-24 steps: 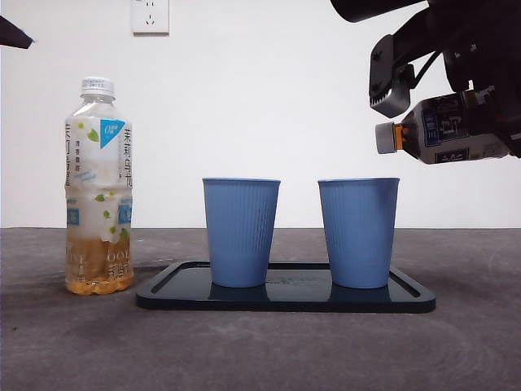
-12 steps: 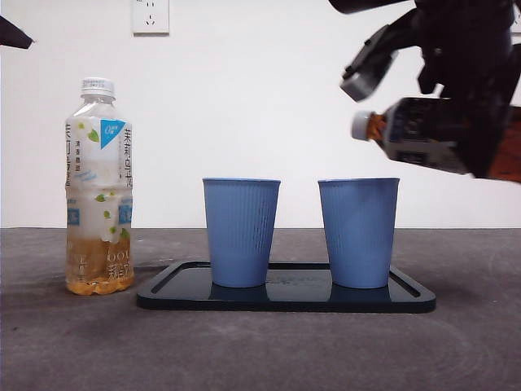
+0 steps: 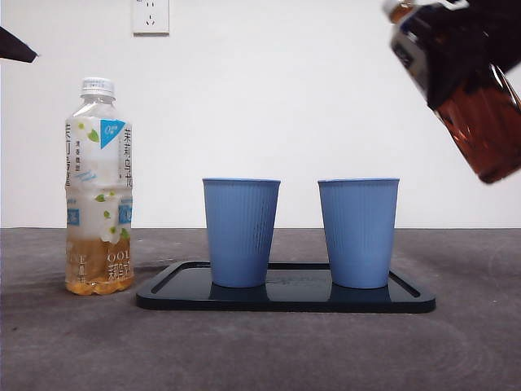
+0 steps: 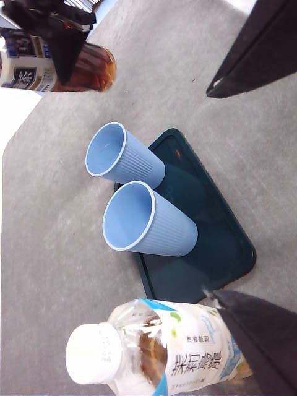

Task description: Pour the drink into the cup

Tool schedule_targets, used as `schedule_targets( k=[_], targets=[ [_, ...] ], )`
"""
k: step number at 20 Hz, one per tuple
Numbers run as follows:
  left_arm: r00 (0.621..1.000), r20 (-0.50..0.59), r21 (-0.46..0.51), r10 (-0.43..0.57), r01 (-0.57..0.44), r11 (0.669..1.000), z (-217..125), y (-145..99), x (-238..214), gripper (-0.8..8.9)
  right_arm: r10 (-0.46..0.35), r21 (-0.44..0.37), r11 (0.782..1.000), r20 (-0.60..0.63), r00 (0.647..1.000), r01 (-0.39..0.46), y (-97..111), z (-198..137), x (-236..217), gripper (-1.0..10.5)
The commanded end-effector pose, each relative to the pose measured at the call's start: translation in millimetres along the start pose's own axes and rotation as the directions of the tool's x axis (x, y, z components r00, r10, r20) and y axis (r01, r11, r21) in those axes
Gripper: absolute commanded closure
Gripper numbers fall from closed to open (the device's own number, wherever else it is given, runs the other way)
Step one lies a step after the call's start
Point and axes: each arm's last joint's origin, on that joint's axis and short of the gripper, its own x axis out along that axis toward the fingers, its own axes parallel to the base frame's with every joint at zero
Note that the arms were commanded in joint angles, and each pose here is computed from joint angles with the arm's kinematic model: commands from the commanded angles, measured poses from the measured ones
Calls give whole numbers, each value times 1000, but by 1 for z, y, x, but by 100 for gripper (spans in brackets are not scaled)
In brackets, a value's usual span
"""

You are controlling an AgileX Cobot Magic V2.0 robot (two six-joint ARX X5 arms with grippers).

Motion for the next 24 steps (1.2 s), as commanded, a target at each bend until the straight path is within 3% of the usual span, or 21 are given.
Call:
schedule_targets(
  k=[1,6,10,24],
  targets=[
    [1000,11,25,-3,3,1000,4,-1,-1,316,-22,148,989,188,982,-6,-10,-11,2,745],
    [1000,9,24,-3,3,1000,4,-1,-1,316,30,272,950,404,914,-151,-21,-52,23,745],
    [1000,9,24,-3,3,1000,4,-1,-1,316,-4,294,944,462,887,-149,-20,-76,38,745],
    [1000,-14,10,-2,2,1000,4,2,5,316,25,294,941,434,901,-168,-11,-95,85,745]
  ],
)
